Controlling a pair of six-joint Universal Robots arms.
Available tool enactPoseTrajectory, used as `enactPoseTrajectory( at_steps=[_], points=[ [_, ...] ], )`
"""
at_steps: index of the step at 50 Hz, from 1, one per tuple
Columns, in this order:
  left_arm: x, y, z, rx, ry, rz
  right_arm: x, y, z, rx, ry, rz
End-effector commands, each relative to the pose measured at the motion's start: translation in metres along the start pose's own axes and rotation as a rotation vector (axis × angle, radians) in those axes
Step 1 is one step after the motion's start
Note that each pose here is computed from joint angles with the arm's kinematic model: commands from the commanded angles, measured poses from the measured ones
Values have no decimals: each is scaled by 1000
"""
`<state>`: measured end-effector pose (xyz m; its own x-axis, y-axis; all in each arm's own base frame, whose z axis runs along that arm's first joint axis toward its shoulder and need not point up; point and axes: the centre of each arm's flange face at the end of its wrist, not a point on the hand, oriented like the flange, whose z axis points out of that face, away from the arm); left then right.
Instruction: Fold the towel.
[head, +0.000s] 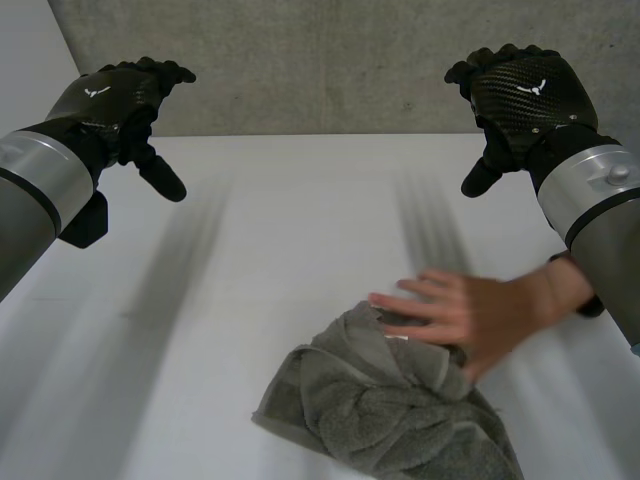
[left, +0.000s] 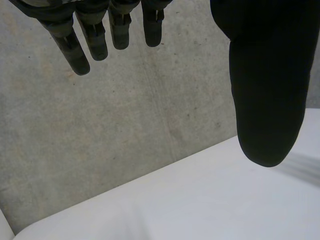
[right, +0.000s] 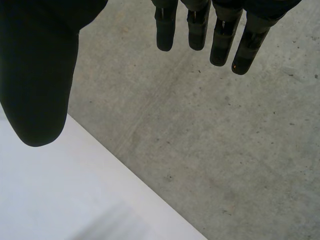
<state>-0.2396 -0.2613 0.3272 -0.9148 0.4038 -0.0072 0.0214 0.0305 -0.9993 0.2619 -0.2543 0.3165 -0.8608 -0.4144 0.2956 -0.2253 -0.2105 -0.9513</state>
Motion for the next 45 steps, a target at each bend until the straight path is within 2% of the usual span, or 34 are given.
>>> enactPoseTrajectory(
  at_steps=[1, 8, 14, 16, 19, 24, 27, 30, 32, 39, 45],
  points=[
    [1, 3, -1, -15, 3, -39, -1, 2, 1, -7, -7, -1],
    [12, 21, -5, -71, 38, -34, -2, 4, -1, -33, -13, -1],
    [38, 45, -9, -155, 111, -40, -5, 11, -6, -100, -40, 2],
    [52, 62, -14, -213, 151, -37, -11, 23, -10, -186, -93, -3],
    [55, 71, -15, -242, 158, -37, -19, 38, -18, -284, -154, -7],
    [62, 100, -16, -335, 171, -56, -29, 59, -30, -400, -227, 15],
    [76, 135, -17, -442, 197, -82, -36, 73, -36, -448, -270, 26],
    [79, 146, -17, -474, 200, -88, -43, 86, -41, -492, -310, 41],
    [85, 163, -18, -528, 209, -93, -47, 92, -44, -512, -326, 48],
    [96, 183, -23, -580, 238, -85, -59, 106, -49, -551, -371, 55],
    [106, 195, -17, -548, 265, -79, -60, 112, -36, -480, -347, 47]
  ],
)
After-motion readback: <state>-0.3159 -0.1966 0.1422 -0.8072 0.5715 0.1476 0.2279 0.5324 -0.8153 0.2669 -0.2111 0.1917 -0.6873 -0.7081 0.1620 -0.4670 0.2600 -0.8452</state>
